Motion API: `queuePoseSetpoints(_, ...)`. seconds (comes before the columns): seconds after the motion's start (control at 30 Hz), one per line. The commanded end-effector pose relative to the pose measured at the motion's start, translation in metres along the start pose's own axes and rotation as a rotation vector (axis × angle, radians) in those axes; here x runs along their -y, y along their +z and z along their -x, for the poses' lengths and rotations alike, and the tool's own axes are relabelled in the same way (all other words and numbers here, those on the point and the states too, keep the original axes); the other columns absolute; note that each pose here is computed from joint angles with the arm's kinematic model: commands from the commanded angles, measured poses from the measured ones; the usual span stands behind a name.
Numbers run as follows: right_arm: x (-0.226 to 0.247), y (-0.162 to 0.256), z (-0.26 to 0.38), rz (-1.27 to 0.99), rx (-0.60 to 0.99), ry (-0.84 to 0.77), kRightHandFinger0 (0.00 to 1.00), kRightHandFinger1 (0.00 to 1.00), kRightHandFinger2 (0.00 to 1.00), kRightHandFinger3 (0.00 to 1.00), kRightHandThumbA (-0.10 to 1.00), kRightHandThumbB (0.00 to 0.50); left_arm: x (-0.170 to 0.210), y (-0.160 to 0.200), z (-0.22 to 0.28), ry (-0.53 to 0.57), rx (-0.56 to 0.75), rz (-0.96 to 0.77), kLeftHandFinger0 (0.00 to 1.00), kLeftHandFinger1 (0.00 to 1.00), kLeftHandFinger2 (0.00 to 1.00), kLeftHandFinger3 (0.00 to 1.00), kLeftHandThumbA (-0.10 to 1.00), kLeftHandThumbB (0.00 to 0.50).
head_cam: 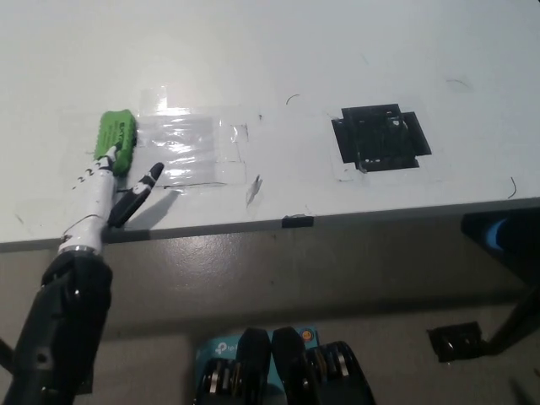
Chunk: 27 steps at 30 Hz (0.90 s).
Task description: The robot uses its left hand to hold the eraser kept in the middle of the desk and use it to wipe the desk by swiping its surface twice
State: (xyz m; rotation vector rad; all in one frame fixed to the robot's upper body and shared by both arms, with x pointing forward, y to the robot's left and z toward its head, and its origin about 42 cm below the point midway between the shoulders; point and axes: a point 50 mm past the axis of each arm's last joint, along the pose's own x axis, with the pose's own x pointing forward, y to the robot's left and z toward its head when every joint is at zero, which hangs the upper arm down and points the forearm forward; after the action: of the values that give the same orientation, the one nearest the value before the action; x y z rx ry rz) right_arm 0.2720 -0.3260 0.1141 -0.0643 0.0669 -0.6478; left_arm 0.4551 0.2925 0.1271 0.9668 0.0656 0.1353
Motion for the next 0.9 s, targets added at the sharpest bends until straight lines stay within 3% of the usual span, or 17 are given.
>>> queuePoseSetpoints(0.0,0.01,0.018,-0.006,-0.024,0.115,-0.031,1.0,0.94,0.92,0.96,1.0,0.042,0.087,-0.13,0.114,-0.489,-0.512,0.022,1.0,1.0,1.0,1.0,1.0,0.5)
queuePoseSetpoints(0.33,0.014,0.019,-0.006,-0.009,0.109,-0.027,1.0,0.99,0.96,0.98,1.0,0.052,0.089,-0.12,0.105,-0.488,-0.467,-0.041,1.0,1.0,1.0,1.0,1.0,0.5)
queuePoseSetpoints(0.5,0.017,0.016,-0.006,-0.002,0.112,-0.026,1.0,0.97,0.94,0.96,1.0,0.043,0.078,-0.1,0.088,-0.45,-0.349,-0.089,1.0,1.0,1.0,1.0,1.0,0.5)
queuePoseSetpoints(0.6,0.019,0.015,-0.005,-0.001,0.104,-0.029,1.0,0.96,0.94,0.97,1.0,0.039,0.047,-0.058,0.06,-0.307,-0.169,-0.053,1.0,1.0,1.0,1.0,1.0,0.467)
queuePoseSetpoints(0.63,0.02,0.014,-0.004,0.002,0.104,-0.028,1.0,0.97,0.94,0.97,1.0,0.028,0.036,-0.048,0.053,-0.268,-0.128,-0.05,1.0,1.0,1.0,1.0,1.0,0.419)
queuePoseSetpoints(0.67,0.021,0.014,-0.004,0.005,0.099,-0.024,1.0,0.97,0.94,0.97,1.0,0.032,0.01,-0.022,0.039,-0.158,-0.03,-0.056,1.0,1.0,1.0,1.0,1.0,0.372)
queuePoseSetpoints(0.7,0.021,0.014,-0.004,0.007,0.095,-0.023,1.0,0.98,0.95,0.98,1.0,0.019,0.006,-0.019,0.037,-0.138,-0.016,-0.061,1.0,1.0,1.0,1.0,1.0,0.392)
queuePoseSetpoints(0.73,0.021,0.013,-0.004,0.013,0.094,-0.024,1.0,0.98,0.96,0.98,1.0,0.021,-0.009,-0.007,0.03,-0.103,0.023,-0.104,1.0,1.0,1.0,1.0,1.0,0.334)
queuePoseSetpoints(0.77,0.022,0.013,-0.003,0.011,0.094,-0.025,1.0,0.98,0.96,0.98,1.0,0.012,-0.025,0.005,0.022,-0.03,0.082,-0.154,1.0,1.0,1.0,1.0,1.0,0.318)
queuePoseSetpoints(0.87,0.025,0.01,-0.002,0.031,0.092,-0.024,1.0,0.98,0.95,0.98,1.0,0.013,-0.07,0.032,0.002,0.149,0.21,-0.251,1.0,1.0,1.0,1.0,1.0,0.354)
